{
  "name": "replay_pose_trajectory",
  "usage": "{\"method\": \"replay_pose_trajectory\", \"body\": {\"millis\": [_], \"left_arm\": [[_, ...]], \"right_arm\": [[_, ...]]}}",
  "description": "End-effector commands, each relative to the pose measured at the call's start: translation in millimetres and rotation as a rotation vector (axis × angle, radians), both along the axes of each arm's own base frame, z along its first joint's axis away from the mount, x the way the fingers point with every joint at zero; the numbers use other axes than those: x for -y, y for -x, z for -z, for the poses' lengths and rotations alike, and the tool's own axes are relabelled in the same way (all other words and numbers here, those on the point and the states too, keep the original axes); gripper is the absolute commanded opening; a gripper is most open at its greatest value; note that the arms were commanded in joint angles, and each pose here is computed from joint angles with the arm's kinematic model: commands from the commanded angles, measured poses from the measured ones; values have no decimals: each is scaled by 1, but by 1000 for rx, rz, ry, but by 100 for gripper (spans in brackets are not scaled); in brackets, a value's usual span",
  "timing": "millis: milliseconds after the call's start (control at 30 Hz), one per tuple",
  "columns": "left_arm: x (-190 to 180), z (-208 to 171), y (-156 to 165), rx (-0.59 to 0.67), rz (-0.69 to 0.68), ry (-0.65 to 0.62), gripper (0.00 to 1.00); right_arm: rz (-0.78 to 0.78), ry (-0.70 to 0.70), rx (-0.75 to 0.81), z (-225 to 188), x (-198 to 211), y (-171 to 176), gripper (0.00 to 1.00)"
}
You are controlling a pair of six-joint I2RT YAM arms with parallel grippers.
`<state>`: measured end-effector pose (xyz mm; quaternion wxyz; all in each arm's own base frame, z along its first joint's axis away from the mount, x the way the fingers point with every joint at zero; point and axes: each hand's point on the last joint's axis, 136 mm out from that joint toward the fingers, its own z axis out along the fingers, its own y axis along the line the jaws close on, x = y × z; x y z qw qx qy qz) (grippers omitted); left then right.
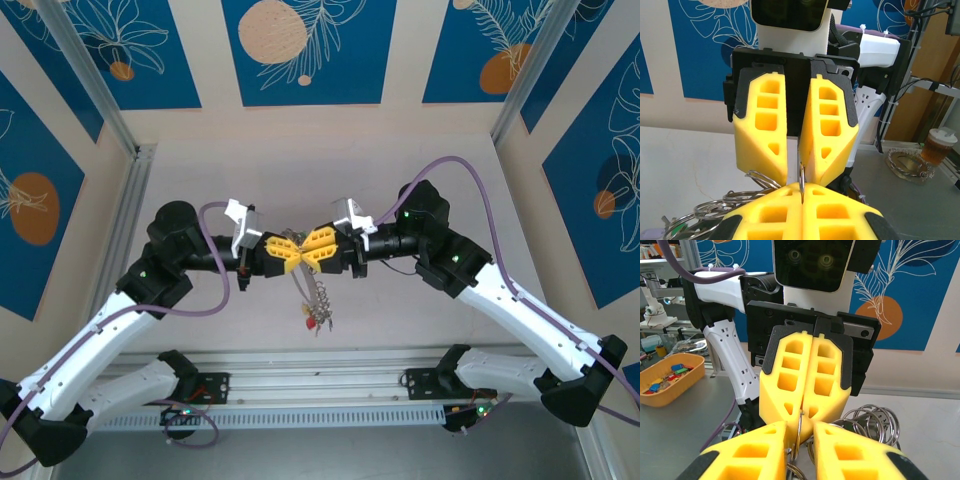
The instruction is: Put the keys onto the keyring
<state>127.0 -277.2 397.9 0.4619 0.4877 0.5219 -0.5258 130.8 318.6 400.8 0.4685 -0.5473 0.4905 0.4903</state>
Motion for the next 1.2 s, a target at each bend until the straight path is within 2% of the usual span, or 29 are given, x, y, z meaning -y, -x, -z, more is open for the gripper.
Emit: {"method": "replay_pose_trajectory", "body": {"millis": [0,200,367,500,667,700,767,867,900,967,1067,1167], "left_arm": [[-2,-17,9,82,21,54,0],[-2,-19,8,84,15,70,0],[-3,-22,9,90,15,81,0],[-4,-23,9,93,10,81,0],[-3,-16,3,73,-26,36,0],[-4,-14,0,69,-48,18,9],[-8,-10,-4,61,-90,-34,33],[-16,-6,-8,80,-152,-113,56],[-20,-4,-10,85,-178,-142,67],[-25,-2,-10,96,-205,-178,69],[-27,3,-11,89,-207,-227,57],[-26,9,-14,95,-209,-256,54]], "right_arm": [[-18,-6,2,0,2,5,22],[-15,17,-16,8,2,5,22],[-6,21,-19,9,3,3,16],[15,24,-26,11,4,-2,0],[49,18,6,9,10,-6,0],[53,22,17,8,11,-6,0],[64,40,44,8,12,-7,0],[76,71,69,11,13,-11,0],[73,84,79,10,12,-12,0],[64,116,91,9,11,-13,0],[42,130,106,5,8,-13,0],[0,127,108,-2,6,-8,0]]}}
